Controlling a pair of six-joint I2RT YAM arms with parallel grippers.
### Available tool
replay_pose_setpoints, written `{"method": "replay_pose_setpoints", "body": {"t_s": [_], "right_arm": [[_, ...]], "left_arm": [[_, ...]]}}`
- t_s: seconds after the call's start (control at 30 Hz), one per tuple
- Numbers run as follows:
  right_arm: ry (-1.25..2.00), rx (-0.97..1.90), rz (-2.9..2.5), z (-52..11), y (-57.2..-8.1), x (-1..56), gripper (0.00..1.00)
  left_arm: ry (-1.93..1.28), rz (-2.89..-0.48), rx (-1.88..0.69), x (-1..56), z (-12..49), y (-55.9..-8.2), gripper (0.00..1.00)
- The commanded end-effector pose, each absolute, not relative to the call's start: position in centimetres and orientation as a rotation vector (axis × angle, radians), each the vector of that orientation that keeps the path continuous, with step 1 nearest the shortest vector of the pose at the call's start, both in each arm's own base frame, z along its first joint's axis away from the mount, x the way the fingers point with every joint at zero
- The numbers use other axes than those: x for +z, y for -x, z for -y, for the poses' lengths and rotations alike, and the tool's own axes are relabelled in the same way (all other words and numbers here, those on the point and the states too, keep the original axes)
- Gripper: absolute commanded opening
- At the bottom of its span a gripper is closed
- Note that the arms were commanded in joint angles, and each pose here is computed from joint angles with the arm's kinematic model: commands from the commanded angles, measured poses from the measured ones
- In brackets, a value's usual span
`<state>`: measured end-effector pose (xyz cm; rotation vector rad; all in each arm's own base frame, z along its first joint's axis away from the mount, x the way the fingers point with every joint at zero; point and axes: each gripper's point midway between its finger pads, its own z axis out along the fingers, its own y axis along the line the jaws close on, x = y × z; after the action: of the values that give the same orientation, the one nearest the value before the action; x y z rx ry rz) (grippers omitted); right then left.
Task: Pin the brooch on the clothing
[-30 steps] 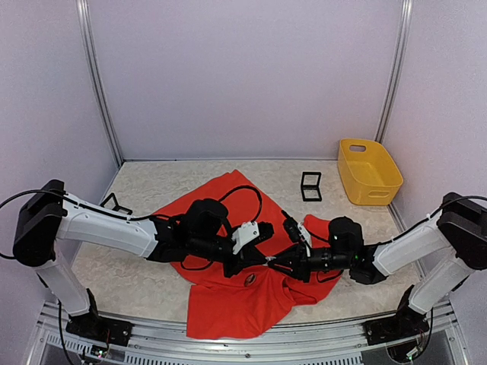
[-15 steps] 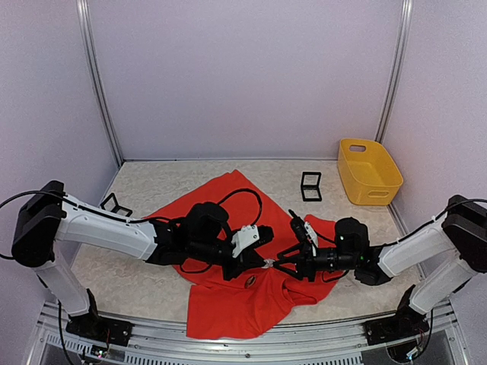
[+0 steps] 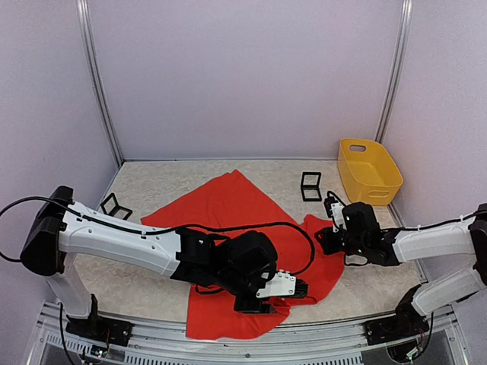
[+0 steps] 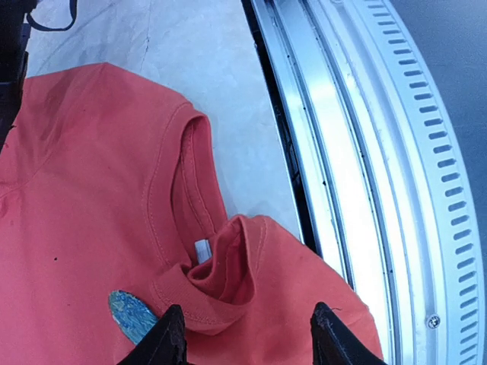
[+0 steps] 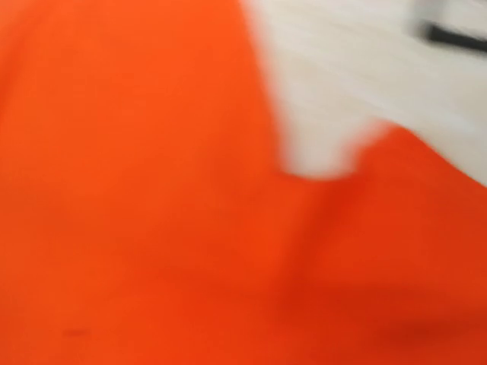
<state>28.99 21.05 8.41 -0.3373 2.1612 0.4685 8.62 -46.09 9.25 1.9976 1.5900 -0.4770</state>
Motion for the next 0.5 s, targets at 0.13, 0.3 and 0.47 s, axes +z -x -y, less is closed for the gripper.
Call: {"method": "replay_pose_setpoints", "body": {"t_s": [0.13,0.3,0.47], "right_arm": [[0.123,0.222,-2.446,-15.0,-30.4,3.5,0.13],[0.129,0.253,-2.574,-15.4,-31.4,0.6,0.13],[0.102,0.184,-2.608,-13.9,-34.3,-0.6,0.13]], "left_arm": [[-1.356,-1.904,-0.548,15.2,39.7,-20.4,0.56],[-0.642,-2.386,-0.334,7.6,28.9,-32.8,0.44],[-0.345,-2.56,-0.112,0.8,21.4,-37.8,0.42]]}}
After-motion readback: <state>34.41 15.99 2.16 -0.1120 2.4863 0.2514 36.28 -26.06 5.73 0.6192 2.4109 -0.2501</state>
